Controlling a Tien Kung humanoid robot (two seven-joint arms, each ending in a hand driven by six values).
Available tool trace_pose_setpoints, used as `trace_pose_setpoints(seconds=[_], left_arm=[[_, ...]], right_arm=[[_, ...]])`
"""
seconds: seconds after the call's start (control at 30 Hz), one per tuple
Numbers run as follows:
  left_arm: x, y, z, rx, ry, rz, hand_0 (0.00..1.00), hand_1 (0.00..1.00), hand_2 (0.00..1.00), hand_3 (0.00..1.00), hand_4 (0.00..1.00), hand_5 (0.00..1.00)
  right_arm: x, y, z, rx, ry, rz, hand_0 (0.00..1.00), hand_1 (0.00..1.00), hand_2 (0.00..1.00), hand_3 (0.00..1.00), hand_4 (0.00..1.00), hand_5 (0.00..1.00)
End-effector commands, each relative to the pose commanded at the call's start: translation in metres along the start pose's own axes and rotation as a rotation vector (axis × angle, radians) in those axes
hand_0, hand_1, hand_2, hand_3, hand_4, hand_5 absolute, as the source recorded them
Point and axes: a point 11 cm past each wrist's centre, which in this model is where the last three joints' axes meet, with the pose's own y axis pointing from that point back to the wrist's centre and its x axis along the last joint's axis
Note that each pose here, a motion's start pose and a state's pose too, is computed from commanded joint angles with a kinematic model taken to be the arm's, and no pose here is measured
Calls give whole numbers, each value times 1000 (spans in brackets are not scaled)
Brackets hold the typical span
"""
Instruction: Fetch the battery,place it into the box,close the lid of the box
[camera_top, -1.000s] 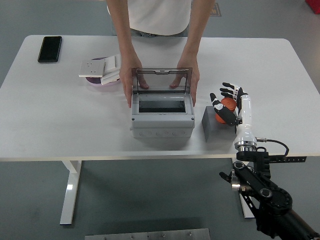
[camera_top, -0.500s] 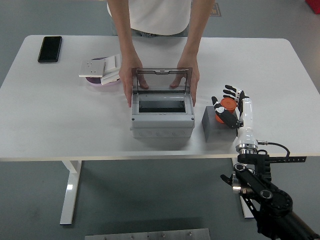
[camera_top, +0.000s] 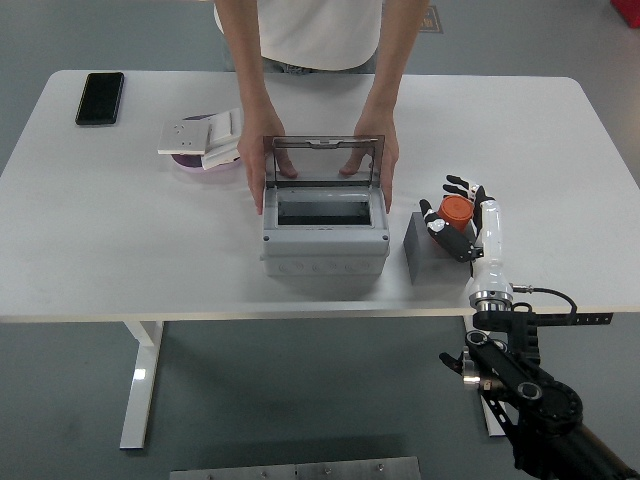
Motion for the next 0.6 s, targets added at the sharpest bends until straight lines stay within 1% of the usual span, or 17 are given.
trace_pose_setpoints(seconds=[0.03, 0.07, 0.23, 0.27, 0.43, 0.47, 0.6], left_arm=[[0, 0, 0, 0, 0, 0, 621, 741, 572, 496, 339, 2], [0, 0, 0, 0, 0, 1, 621, 742, 572, 496, 337, 2], [1, 0, 0, -1, 2, 1, 621, 742, 572, 496, 337, 2], [1, 0, 0, -1, 2, 1, 622, 740, 572, 496, 339, 2], [2, 0, 1, -1, 4, 3, 622, 740, 572, 496, 339, 2], [2, 0, 1, -2, 4, 3, 621, 741, 573, 496, 338, 2], [1, 0, 2, -3, 4, 2, 621, 741, 573, 496, 338, 2]], right_arm=[[0, 0, 0, 0, 2, 1, 644, 656, 667, 702, 821, 196], [0, 0, 0, 0, 4, 2, 626, 652, 663, 700, 808, 167], [1, 1, 1, -2, 12, 9, 626, 652, 663, 700, 808, 167], [1, 1, 1, -3, 13, 10, 600, 635, 653, 681, 740, 43], [1, 1, 1, -4, 17, 12, 600, 635, 653, 681, 740, 43], [1, 1, 1, -3, 16, 13, 550, 604, 626, 608, 657, 2], [1, 1, 1, -3, 13, 16, 550, 604, 626, 608, 657, 2]])
